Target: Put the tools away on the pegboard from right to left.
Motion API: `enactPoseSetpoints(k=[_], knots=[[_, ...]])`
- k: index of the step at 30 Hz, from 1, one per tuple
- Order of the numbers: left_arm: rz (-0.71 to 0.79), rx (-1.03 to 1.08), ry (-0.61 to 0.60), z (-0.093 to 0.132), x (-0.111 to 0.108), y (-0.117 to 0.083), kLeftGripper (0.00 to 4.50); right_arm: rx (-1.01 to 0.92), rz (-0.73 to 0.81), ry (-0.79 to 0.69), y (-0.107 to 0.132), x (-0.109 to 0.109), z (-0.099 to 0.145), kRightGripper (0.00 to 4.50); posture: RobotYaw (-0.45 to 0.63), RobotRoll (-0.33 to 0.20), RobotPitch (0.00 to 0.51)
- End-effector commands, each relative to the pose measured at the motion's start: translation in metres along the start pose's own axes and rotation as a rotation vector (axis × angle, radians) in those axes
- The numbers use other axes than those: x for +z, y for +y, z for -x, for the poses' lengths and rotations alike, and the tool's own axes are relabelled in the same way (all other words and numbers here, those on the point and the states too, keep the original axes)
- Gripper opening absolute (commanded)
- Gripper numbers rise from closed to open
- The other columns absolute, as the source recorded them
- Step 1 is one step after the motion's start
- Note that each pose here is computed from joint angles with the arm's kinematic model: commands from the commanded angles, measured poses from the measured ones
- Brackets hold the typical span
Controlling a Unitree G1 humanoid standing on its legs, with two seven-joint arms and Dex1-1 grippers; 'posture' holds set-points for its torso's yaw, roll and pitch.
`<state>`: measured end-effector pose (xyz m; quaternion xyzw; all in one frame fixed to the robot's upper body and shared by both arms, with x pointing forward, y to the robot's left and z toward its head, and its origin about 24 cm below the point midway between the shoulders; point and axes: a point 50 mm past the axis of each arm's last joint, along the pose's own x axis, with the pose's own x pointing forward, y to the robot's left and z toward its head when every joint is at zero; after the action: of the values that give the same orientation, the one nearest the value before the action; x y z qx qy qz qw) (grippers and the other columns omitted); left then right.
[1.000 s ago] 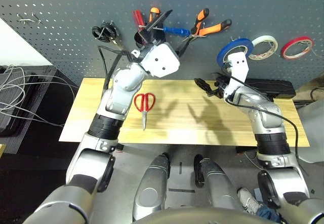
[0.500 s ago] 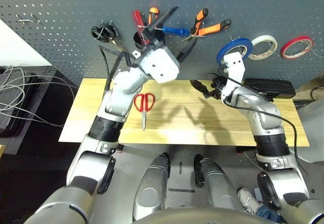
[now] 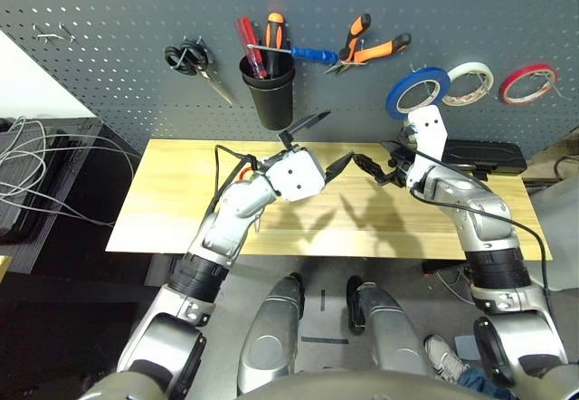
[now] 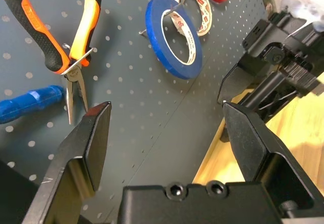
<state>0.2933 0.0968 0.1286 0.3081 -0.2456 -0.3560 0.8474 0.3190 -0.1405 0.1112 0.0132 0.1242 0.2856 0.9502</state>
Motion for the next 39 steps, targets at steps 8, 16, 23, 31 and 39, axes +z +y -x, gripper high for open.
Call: enactPoseSetpoints(k=[8, 16, 23, 31, 39], knots=[[0.034, 0.070, 0.028, 0.009, -0.007, 0.002, 4.48, 0.044, -0.133, -0.078, 0.014, 0.017, -0.011, 4.50, 0.11, 0.000, 0.249], [0.069, 0.152, 0.172, 0.021, -0.029, 0.008, 4.48, 0.033, -0.110, -0.056, 0.012, 0.013, -0.012, 4.50, 0.12, 0.000, 0.245], [0.230, 0.122, 0.460, 0.043, -0.076, -0.010, 4.48, 0.015, -0.059, -0.023, 0.010, 0.009, -0.011, 4.50, 0.11, 0.000, 0.247], [0.294, 0.037, 0.593, 0.060, -0.100, -0.021, 4.48, 0.045, 0.024, 0.057, 0.014, -0.008, -0.003, 4.50, 0.10, 0.000, 0.264], [0.353, 0.117, 0.802, 0.071, -0.135, -0.014, 4.48, 0.053, 0.047, 0.109, 0.017, -0.017, 0.003, 4.50, 0.08, 0.000, 0.289]])
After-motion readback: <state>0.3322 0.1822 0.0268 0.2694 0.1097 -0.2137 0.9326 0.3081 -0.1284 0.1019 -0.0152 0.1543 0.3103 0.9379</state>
